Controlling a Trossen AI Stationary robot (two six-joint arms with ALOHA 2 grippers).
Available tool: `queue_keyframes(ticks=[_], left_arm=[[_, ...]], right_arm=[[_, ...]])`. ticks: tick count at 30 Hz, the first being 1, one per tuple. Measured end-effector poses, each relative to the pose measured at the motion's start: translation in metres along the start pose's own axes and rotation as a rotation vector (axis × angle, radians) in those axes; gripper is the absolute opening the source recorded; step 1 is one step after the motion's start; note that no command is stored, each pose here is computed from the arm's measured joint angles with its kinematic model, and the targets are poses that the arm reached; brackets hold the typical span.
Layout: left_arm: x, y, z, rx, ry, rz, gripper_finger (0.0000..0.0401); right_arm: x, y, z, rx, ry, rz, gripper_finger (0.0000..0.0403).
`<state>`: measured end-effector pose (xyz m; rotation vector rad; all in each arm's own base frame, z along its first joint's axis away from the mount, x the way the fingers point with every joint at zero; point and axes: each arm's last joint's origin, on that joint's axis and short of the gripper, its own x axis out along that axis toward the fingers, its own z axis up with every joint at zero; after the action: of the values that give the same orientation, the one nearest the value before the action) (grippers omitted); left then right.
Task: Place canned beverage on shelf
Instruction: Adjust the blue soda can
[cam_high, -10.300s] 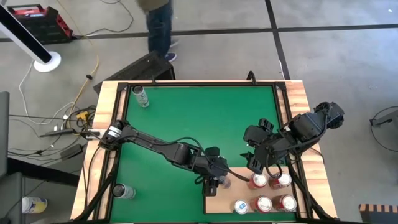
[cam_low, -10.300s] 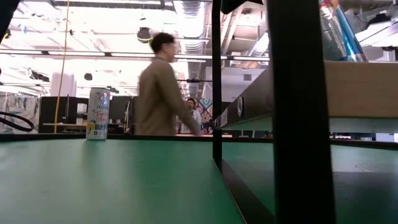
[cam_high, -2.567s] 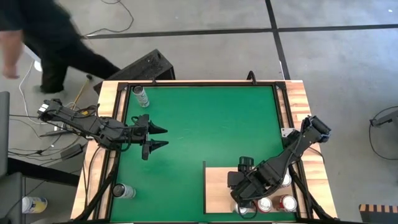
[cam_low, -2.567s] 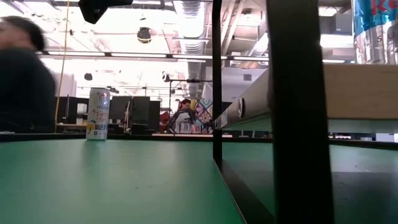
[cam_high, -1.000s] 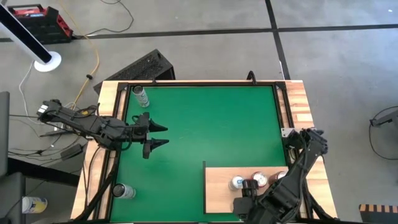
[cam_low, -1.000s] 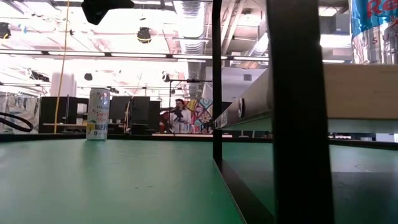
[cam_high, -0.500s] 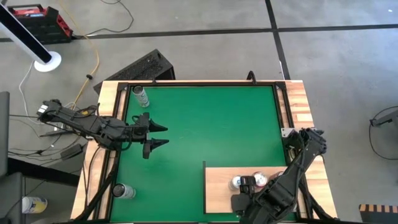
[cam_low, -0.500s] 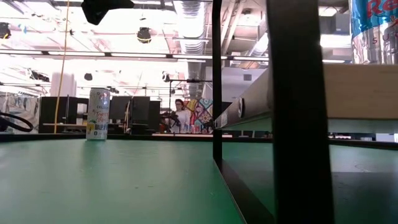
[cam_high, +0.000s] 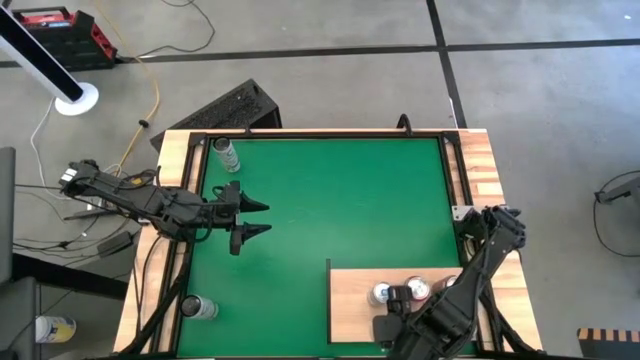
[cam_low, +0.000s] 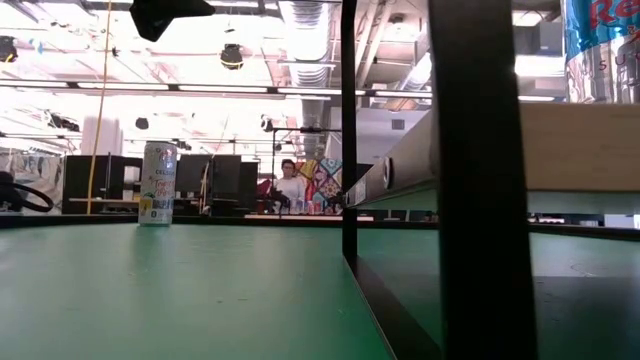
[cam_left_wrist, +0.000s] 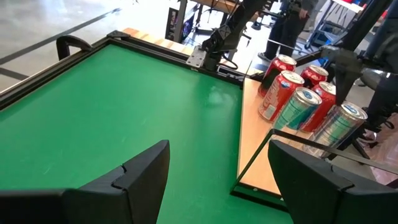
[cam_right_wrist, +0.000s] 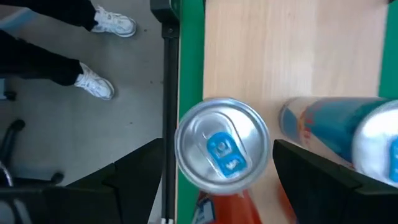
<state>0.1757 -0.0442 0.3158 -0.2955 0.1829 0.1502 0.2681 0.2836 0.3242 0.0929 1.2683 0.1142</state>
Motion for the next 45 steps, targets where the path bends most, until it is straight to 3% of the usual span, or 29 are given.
queue_keyframes(ticks=[12,24,38,45], left_arm=[[0.0,0.0,0.0,0.001,0.003,0.001,0.0256],[0.0,0.0,0.0,0.002,0.003,0.002,0.0256],[0.0,0.0,0.0,0.018,0.001,0.007,0.0256],[0.0,0.0,0.0,0.019,0.002,0.006,0.0256]], right_arm=[[0.007,-0.002,0.001,0.038,0.004,-0.01,0.0323],[0.007,-0.004,0.002,0.065,0.005,-0.008,0.0265],[0.007,-0.006,0.005,0.227,-0.002,-0.009,0.0262],[0.008,-0.011,0.01,0.246,-0.006,-0.014,0.0261]])
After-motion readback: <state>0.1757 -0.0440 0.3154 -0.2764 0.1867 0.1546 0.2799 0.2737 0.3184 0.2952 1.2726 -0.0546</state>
